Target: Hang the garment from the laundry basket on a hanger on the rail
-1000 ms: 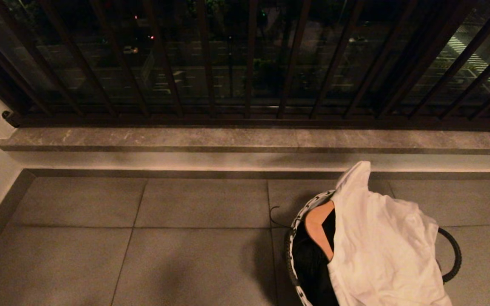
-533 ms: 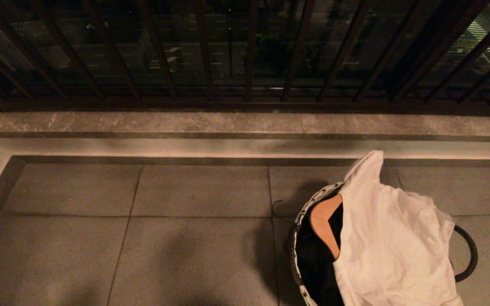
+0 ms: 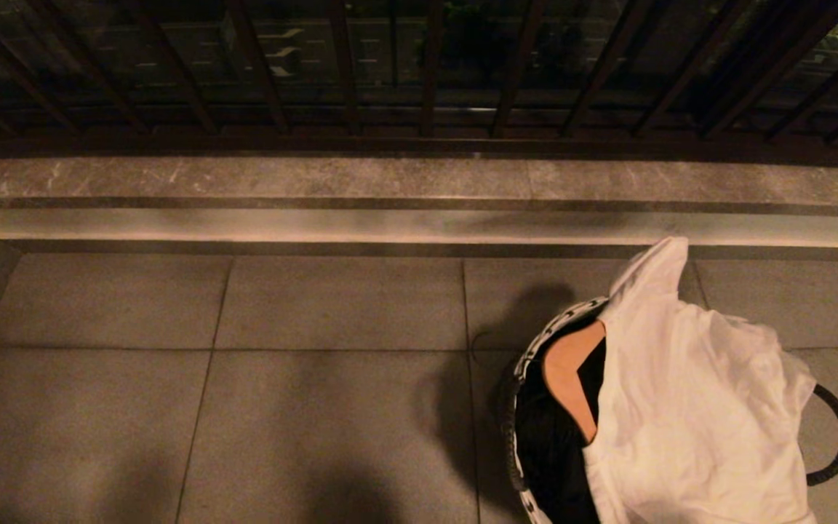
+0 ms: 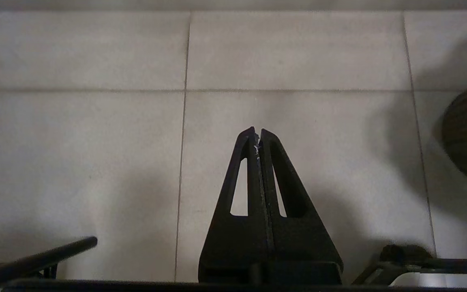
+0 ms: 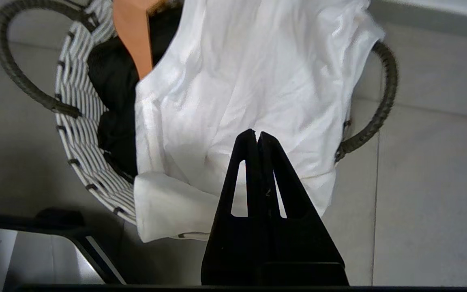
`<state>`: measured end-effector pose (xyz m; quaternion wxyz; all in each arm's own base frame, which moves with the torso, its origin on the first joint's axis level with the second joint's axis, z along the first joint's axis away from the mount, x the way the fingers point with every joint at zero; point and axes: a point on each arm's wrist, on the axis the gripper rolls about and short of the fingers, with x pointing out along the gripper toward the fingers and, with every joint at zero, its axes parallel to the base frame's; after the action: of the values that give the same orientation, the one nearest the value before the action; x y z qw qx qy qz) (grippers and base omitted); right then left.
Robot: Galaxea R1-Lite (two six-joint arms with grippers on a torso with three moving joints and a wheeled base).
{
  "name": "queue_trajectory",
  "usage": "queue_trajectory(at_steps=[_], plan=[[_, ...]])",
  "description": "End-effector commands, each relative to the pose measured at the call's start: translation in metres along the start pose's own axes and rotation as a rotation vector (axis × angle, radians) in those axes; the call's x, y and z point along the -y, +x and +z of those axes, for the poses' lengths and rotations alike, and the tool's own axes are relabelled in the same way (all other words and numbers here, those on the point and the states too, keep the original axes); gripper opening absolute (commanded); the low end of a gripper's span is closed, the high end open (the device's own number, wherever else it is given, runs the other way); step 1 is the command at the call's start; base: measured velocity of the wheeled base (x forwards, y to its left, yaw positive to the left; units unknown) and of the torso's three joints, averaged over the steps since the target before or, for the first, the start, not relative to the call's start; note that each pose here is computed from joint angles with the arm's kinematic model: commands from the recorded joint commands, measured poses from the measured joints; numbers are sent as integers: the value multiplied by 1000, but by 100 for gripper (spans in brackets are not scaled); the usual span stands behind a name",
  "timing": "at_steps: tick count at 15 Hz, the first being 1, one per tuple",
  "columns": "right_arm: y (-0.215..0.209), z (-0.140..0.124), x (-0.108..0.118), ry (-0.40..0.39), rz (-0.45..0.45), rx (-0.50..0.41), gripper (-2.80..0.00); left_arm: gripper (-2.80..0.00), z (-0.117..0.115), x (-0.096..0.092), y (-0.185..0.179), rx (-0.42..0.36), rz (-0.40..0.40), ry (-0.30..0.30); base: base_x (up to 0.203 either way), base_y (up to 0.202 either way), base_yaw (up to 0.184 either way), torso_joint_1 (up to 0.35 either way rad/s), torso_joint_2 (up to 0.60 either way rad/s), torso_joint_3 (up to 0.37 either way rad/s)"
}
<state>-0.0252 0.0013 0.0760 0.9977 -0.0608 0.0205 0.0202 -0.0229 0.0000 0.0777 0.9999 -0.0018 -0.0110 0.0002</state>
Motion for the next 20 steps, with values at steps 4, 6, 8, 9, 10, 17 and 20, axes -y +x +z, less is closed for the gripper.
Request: queue_trajectory(at_steps=[4, 6, 8, 9, 10, 17, 20], plan=[[2, 38, 4, 13, 39, -55, -280, -280, -2, 0, 1, -7, 1, -3, 0, 0, 0, 2, 2, -175], [27, 77, 8, 30, 133, -188, -280, -280, -2, 0, 1, -7, 1, -1, 0, 0, 0, -3, -2, -53], [71, 108, 11, 48, 265, -331, -280, -280, -2, 0, 1, -7, 1, -1, 0, 0, 0, 0, 0, 0], [97, 119, 11, 53, 340, -392, -280, -280, -2, 0, 1, -7, 1, -1, 0, 0, 0, 0, 0, 0], [119, 126, 7, 51, 410, -441, -280, -280, -2, 0, 1, -7, 0, -1, 0, 0, 0, 0, 0, 0], [194, 118, -63, -87, 571, -695, -280, -280, -2, 0, 1, -7, 0, 1, 0, 0, 0, 0, 0, 0], [207, 106, -71, -137, 442, -628, 0, -280, -2, 0, 1, -7, 0, 1, 0, 0, 0, 0, 0, 0]])
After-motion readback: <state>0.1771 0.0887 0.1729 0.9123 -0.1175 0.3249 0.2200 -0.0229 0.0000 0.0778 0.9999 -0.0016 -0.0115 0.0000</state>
